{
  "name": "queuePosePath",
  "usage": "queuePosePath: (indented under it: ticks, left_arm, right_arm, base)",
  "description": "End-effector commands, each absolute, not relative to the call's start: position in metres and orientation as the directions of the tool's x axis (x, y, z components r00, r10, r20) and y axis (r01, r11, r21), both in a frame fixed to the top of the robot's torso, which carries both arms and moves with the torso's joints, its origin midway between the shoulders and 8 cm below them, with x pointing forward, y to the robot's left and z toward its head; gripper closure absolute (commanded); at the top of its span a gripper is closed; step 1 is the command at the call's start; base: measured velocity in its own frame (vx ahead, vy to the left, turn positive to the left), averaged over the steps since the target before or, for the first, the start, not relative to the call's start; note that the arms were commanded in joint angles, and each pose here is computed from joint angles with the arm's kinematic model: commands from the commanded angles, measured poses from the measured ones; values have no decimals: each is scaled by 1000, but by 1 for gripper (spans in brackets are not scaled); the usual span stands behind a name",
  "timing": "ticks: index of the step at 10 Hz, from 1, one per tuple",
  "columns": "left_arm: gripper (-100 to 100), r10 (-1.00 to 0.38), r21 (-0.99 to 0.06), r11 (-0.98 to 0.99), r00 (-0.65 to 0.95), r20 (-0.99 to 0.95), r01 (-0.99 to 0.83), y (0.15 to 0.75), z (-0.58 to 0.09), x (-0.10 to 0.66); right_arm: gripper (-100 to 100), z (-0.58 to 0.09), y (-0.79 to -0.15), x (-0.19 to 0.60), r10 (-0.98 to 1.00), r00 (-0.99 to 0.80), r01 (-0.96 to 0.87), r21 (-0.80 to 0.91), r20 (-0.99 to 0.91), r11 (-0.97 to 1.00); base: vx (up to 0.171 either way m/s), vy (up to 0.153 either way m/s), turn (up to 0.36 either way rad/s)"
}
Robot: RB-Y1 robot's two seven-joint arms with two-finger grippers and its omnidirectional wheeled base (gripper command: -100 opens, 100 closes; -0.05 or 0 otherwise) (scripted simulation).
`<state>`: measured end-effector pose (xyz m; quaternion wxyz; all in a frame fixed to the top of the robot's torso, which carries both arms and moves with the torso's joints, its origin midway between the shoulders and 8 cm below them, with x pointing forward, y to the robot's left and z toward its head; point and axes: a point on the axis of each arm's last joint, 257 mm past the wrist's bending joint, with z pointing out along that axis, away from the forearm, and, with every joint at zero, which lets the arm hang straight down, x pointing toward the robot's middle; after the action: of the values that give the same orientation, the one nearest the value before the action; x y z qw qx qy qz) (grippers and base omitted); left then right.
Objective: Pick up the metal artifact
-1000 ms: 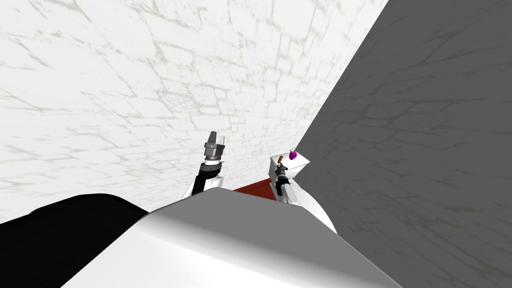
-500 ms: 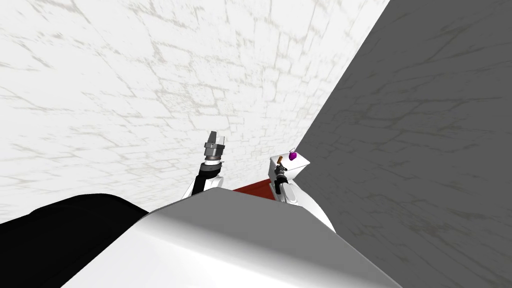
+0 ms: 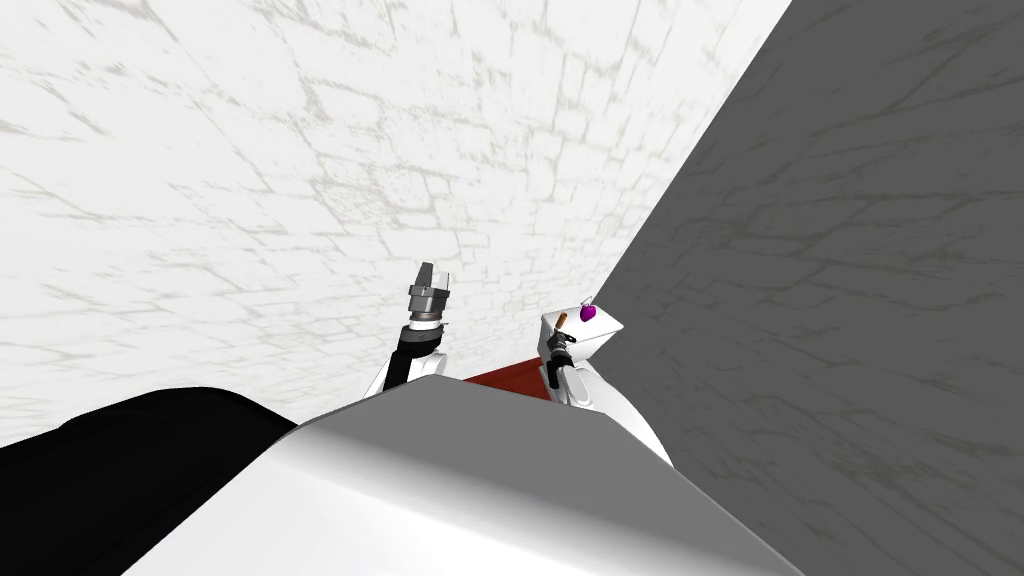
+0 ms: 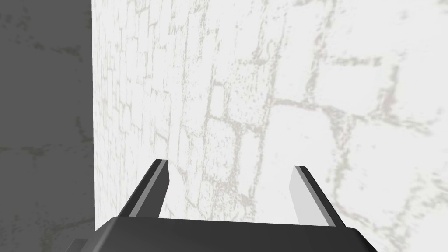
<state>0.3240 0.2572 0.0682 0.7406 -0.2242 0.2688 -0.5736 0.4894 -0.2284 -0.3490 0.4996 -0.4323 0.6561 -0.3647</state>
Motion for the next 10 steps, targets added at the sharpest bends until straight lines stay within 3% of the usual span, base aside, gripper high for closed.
queuePosePath:
  ticks: [1,2,3,4,7,10]
  left_arm:
    - [0,-970,-640,241,197,-141,729,257,68,324]
    - [0,-970,-640,241,197,-141,729,257,68,324]
    - [0,-970,-640,241,197,-141,729,257,68,324]
    - [0,-970,-640,241,197,-141,729,257,68,324]
    - [0,-970,-640,241,197,-141,729,257,68,324]
    - [0,-970,-640,241,197,-141,729,257,68,324]
  right_arm:
    - [100,-349,-228,489,-932,-127,-203,-911,-340,360]
    - [100,-349,-228,489,-932,-127,-203,-911,-340,360]
    - [0,-349,-228,489,-932,-127,-203,-910,-341,361]
    - [100,-342,-231,497,-932,-137,-182,-917,-335,356]
    - [100,-340,-245,486,-942,-109,-194,-923,-316,332]
    - [100,-341,-244,487,-940,-108,-195,-920,-325,340]
  base:
    - [0,0,0]
    - [0,0,0]
    - [0,0,0]
    - [2,-20,15]
    - [-20,75,-101]
    - [-11,5,10]
